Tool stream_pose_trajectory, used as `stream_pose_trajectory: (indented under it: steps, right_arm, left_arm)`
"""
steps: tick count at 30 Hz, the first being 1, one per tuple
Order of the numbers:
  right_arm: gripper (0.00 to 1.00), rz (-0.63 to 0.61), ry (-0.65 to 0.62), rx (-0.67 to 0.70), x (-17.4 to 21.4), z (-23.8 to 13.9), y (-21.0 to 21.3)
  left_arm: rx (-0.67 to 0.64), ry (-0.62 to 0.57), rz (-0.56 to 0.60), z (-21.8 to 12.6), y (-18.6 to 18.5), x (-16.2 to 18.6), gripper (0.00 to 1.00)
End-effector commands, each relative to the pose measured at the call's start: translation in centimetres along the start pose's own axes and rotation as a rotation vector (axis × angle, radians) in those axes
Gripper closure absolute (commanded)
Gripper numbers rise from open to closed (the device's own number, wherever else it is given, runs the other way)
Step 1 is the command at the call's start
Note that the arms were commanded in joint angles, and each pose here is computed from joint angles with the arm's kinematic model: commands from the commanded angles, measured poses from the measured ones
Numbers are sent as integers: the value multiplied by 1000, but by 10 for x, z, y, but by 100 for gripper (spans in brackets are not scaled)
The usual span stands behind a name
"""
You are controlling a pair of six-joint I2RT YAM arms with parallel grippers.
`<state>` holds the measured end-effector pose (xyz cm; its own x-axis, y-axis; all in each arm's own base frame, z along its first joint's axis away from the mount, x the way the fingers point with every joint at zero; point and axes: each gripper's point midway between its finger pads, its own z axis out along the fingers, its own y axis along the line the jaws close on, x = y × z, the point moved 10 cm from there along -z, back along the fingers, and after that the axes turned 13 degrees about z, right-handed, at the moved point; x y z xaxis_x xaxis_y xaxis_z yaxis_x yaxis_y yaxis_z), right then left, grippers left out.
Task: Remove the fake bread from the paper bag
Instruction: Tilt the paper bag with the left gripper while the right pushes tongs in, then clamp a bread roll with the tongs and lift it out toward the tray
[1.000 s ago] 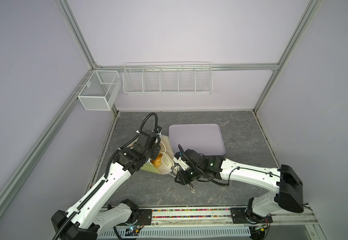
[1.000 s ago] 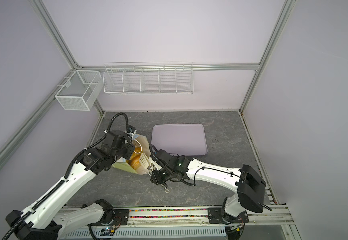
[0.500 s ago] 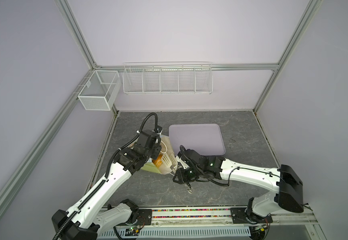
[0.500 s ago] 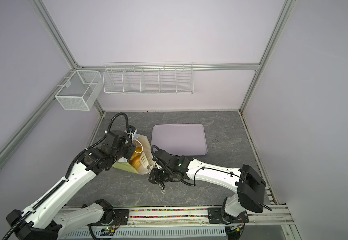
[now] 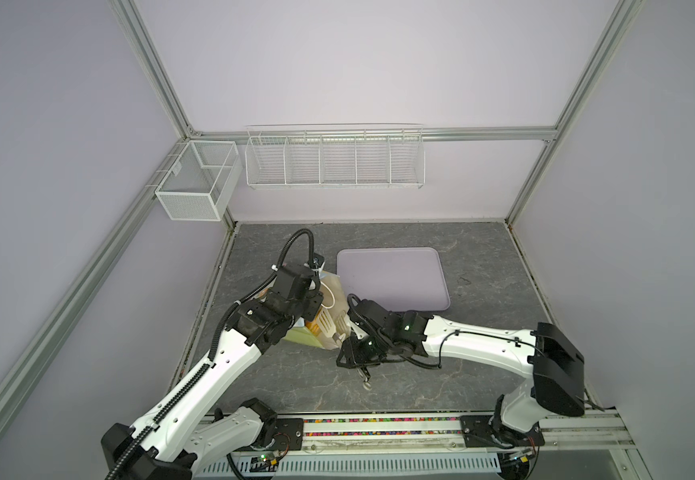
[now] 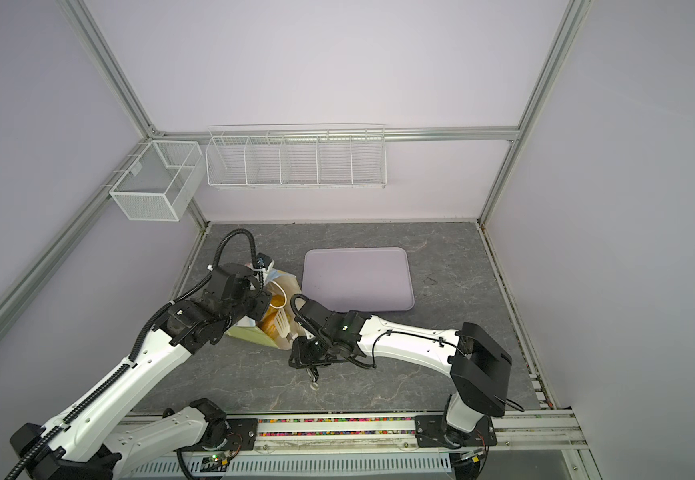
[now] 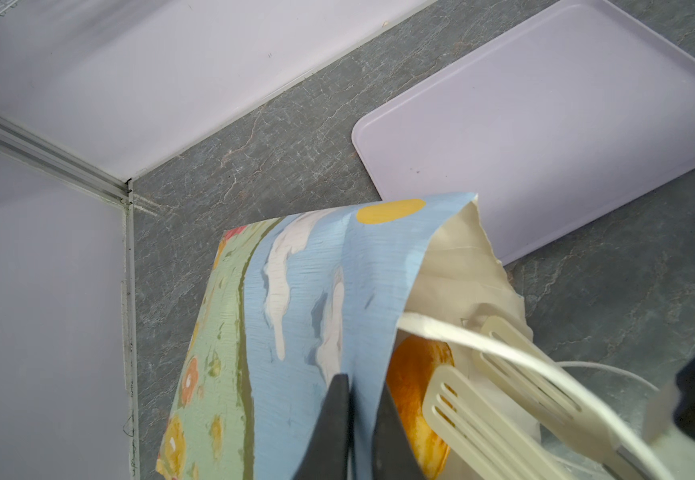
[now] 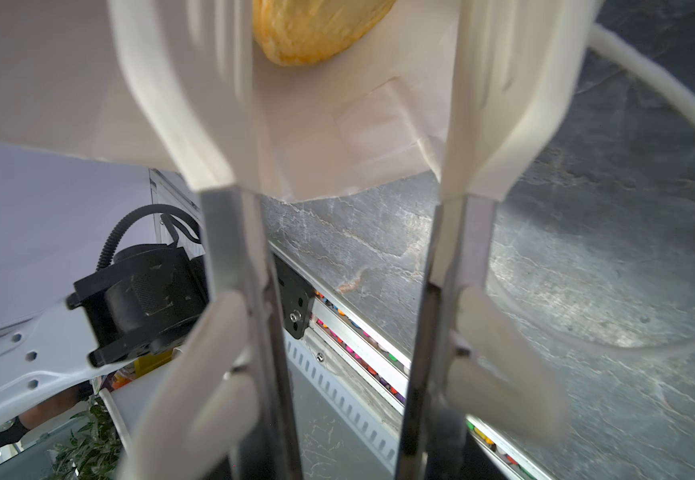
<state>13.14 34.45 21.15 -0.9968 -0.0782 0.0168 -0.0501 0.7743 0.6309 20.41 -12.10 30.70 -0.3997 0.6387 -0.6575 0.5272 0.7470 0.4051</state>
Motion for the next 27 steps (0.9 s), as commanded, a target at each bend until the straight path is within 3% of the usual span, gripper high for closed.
stream_pose_trajectory:
  steps: [1, 7, 11, 15, 21, 27]
  right_arm:
    - [51, 14, 29, -22, 2, 2, 12]
    - [56, 4, 80, -8, 6, 9, 15]
    - [71, 0, 47, 23, 7, 0, 12]
    - [80, 3, 42, 32, 11, -5, 4]
    - [88, -1, 34, 29, 16, -10, -5]
    - [94, -87, 7, 0, 17, -23, 2]
  left_arm:
    - [-6, -26, -13, -5, 0, 2, 89]
    - [32, -34, -24, -5, -3, 2, 90]
    - [-1, -31, -27, -6, 0, 3, 89]
    - [3, -45, -30, -7, 0, 3, 90]
    - [0, -37, -29, -6, 0, 1, 90]
    - [2, -25, -38, -1, -1, 0, 90]
